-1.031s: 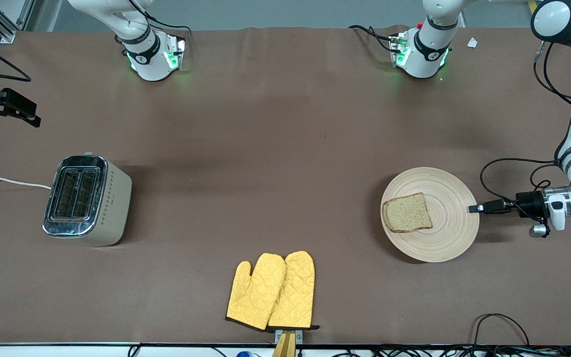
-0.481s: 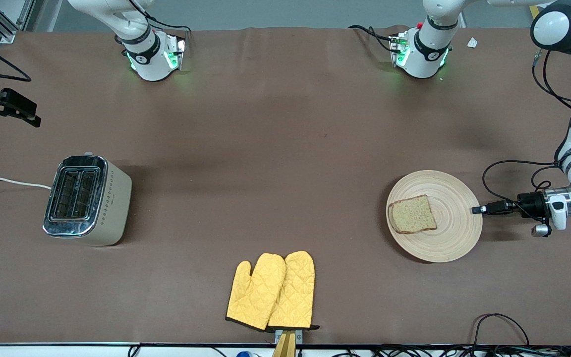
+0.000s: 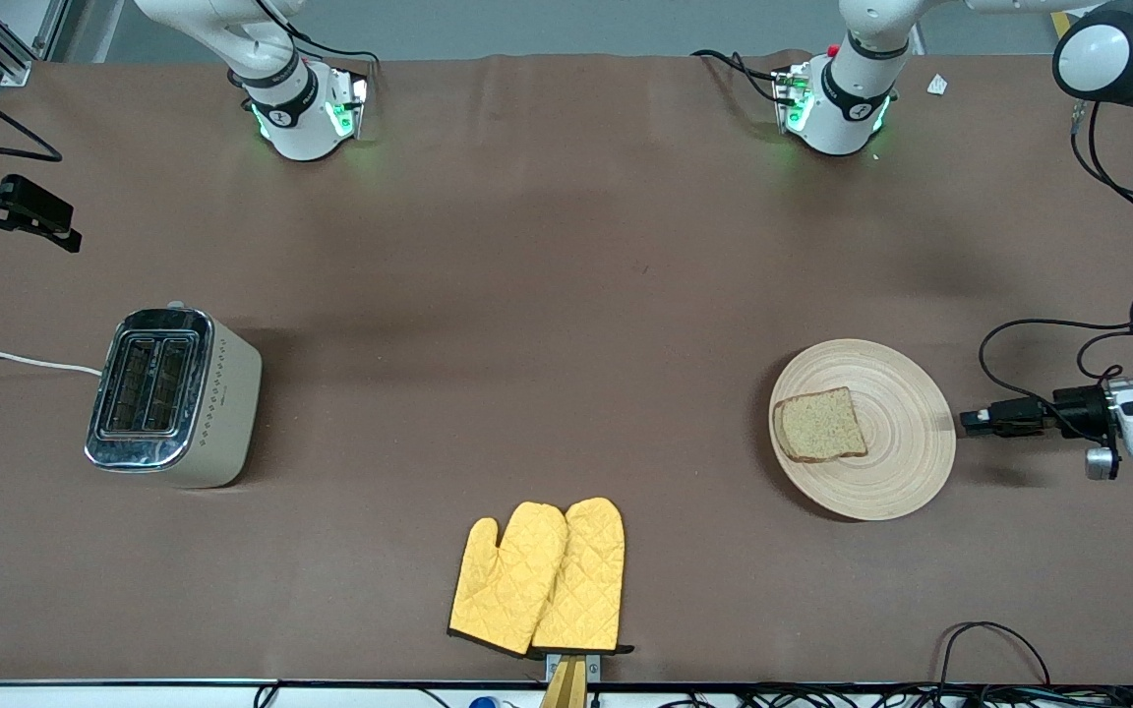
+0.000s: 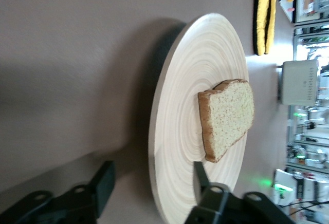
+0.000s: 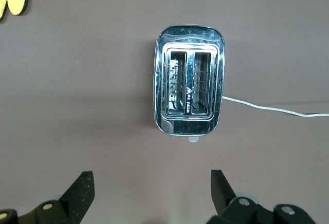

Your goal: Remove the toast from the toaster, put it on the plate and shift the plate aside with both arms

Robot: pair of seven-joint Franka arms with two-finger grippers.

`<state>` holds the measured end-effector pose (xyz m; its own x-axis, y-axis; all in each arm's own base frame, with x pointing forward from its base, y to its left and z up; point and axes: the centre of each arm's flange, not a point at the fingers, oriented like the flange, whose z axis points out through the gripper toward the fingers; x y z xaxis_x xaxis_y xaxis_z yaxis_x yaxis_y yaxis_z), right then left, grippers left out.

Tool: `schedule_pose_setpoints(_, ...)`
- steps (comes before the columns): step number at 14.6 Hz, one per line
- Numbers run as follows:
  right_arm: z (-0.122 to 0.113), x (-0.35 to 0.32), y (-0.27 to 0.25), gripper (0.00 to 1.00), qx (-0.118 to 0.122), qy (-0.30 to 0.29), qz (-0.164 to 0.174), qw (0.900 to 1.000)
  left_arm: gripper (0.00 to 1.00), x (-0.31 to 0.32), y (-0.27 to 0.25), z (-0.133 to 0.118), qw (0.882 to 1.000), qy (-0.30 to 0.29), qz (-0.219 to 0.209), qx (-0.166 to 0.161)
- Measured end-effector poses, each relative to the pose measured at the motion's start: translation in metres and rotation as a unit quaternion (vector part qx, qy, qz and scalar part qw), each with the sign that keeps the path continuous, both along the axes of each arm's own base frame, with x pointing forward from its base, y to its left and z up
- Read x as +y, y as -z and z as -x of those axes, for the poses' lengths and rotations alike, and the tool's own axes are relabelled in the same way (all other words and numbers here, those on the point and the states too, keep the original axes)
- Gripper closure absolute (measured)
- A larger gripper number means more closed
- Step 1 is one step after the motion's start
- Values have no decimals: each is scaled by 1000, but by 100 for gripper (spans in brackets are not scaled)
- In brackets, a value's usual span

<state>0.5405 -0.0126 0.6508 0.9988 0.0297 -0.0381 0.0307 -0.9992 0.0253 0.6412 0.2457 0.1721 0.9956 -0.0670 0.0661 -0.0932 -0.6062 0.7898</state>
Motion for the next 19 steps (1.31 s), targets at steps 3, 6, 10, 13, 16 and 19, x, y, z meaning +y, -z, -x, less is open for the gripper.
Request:
schedule_pose_setpoints(3, 0, 0, 0, 0, 0, 0, 0, 1000, 0, 19, -52, -13, 998, 29, -50, -28)
schedule_pose_setpoints(6, 0, 0, 0, 0, 0, 0, 0, 1000, 0, 9, -101, -26, 993, 60, -91, -53)
schedule_pose_setpoints(10, 0, 0, 0, 0, 0, 1, -7, 1000, 0, -44, -167, -48, 980, 101, -157, -66)
schedule_pose_setpoints(13, 0, 0, 0, 0, 0, 2, -9, 1000, 0, -97, -239, -56, 965, 103, -233, -59)
schedule_pose_setpoints(16, 0, 0, 0, 0, 0, 2, -10, 1000, 0, -151, -295, -55, 949, 83, -299, -45)
schedule_pose_setpoints(19, 0, 0, 0, 0, 0, 2, -11, 1000, 0, -195, -336, -46, 940, 65, -333, -32)
